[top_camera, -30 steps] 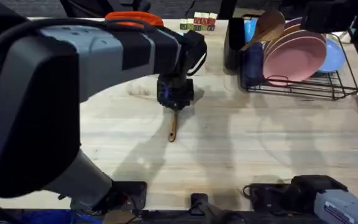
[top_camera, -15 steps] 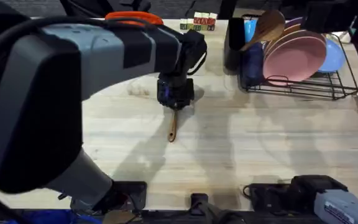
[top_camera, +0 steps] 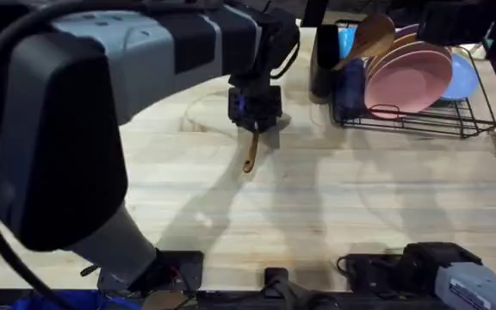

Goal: Pick up the spoon on the table one by one and put them onto the rack

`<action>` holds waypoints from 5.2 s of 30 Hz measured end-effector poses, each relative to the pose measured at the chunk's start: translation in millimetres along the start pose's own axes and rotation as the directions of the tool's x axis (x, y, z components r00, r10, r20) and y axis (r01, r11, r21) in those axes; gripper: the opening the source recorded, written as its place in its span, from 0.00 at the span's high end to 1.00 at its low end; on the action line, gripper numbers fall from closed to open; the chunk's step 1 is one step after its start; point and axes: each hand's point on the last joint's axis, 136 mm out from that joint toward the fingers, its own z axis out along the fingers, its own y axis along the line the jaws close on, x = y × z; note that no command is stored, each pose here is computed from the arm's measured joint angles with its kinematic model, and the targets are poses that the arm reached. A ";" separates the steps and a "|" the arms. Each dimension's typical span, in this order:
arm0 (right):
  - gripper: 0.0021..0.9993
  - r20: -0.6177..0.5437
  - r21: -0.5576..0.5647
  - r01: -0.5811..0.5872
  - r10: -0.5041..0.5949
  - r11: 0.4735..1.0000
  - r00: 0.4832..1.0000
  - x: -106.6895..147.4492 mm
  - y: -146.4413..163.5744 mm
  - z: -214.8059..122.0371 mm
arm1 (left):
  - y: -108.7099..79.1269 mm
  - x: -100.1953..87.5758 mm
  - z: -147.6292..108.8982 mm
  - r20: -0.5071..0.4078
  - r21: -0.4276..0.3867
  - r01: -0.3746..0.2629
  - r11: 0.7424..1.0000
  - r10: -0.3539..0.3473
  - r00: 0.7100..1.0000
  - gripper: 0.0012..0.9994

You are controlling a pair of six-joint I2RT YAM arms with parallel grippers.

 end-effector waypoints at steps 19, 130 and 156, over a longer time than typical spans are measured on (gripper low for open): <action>0.01 0.000 0.000 0.000 0.000 1.000 1.000 0.0 0.0 0.0 | -26.2 -49.7 -52.1 0.171 0.053 -0.056 0.997 0.046 0.984 0.96; 0.01 -0.015 -0.001 0.045 -0.045 0.999 0.999 -1.6 -0.7 19.6 | -173.8 -186.0 -55.7 0.645 0.378 -0.425 0.822 0.096 0.758 0.35; 0.01 -0.015 -0.001 0.045 -0.045 0.999 0.999 -1.5 -0.7 19.5 | -31.7 -173.6 -208.2 0.715 0.125 -0.267 0.956 0.100 0.692 0.01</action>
